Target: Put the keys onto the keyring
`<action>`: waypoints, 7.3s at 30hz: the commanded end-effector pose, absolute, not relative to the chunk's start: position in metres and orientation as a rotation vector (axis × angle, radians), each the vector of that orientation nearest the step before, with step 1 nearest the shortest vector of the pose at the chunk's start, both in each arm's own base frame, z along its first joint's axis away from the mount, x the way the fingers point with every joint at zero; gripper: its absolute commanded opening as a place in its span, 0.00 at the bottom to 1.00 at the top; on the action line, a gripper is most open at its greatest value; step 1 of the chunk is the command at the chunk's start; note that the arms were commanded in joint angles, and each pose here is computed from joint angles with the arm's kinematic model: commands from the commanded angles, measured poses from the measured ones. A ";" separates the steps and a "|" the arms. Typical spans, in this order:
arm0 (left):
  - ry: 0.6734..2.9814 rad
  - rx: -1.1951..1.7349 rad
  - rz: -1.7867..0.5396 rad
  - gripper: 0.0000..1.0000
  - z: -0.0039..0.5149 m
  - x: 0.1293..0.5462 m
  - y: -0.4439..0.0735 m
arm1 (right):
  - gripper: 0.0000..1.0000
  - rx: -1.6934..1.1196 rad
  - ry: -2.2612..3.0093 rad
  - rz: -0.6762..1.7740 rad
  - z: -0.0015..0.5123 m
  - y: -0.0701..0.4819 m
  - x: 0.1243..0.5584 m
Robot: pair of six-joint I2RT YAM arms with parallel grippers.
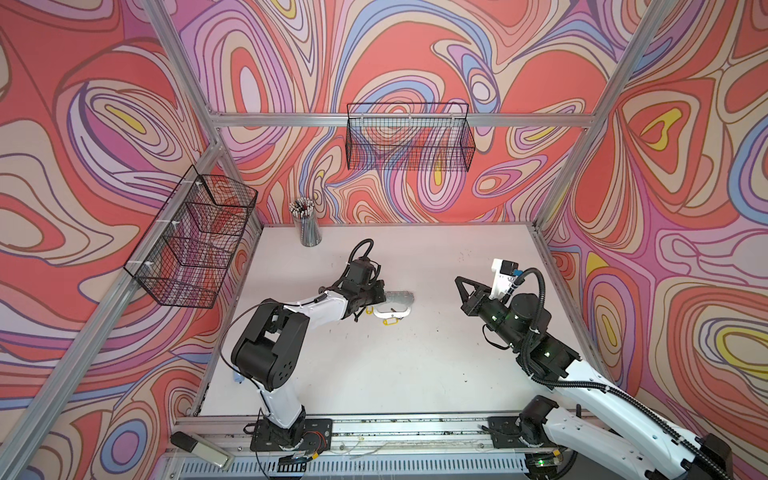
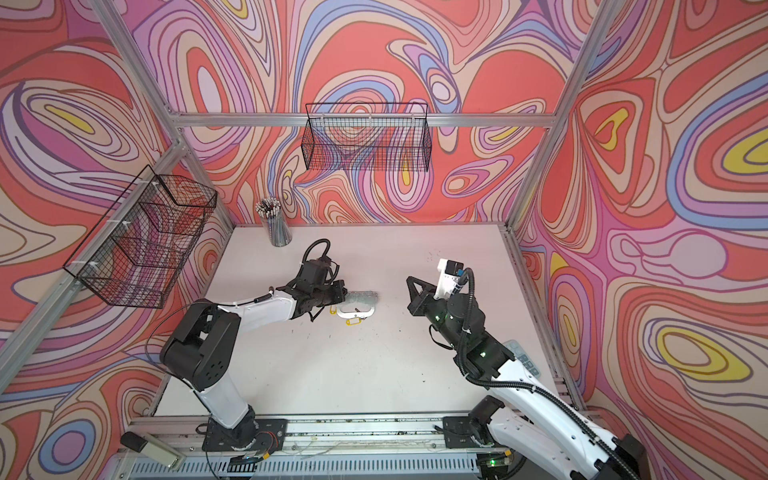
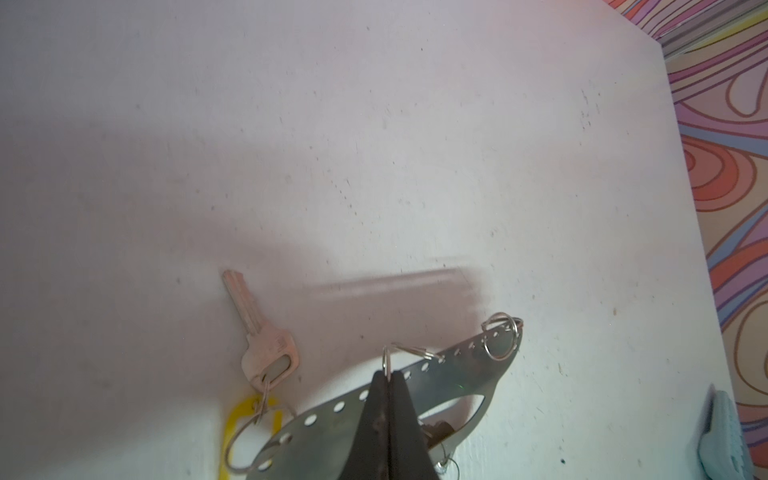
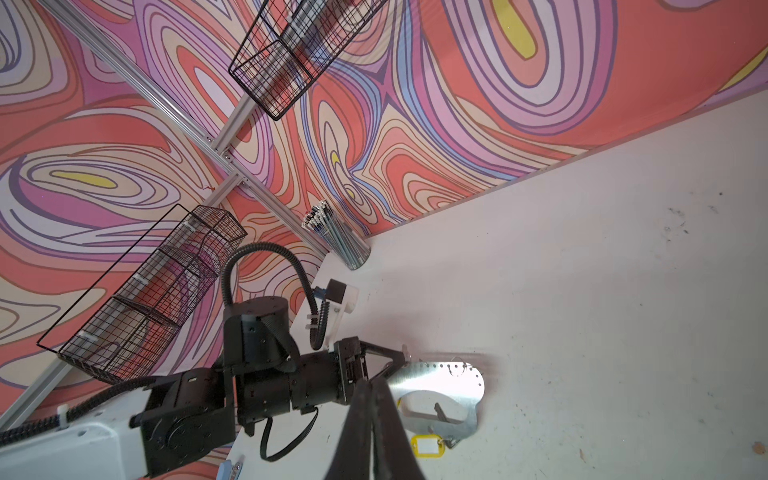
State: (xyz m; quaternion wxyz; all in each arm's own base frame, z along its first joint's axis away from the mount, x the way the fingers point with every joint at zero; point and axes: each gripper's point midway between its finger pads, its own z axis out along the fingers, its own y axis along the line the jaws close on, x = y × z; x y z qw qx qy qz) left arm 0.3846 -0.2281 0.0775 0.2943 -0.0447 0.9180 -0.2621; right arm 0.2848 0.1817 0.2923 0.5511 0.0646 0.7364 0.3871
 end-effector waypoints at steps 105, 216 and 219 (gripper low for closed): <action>1.922 0.031 -0.467 0.00 0.302 0.250 -0.110 | 0.00 -0.338 2.769 0.445 0.128 0.259 0.293; 1.985 0.108 -0.686 0.00 0.293 0.250 -0.144 | 0.00 -0.532 3.285 0.227 0.031 0.241 0.296; 1.985 0.103 -0.681 0.00 0.293 0.251 -0.143 | 0.00 -0.507 3.225 0.208 0.038 0.240 0.304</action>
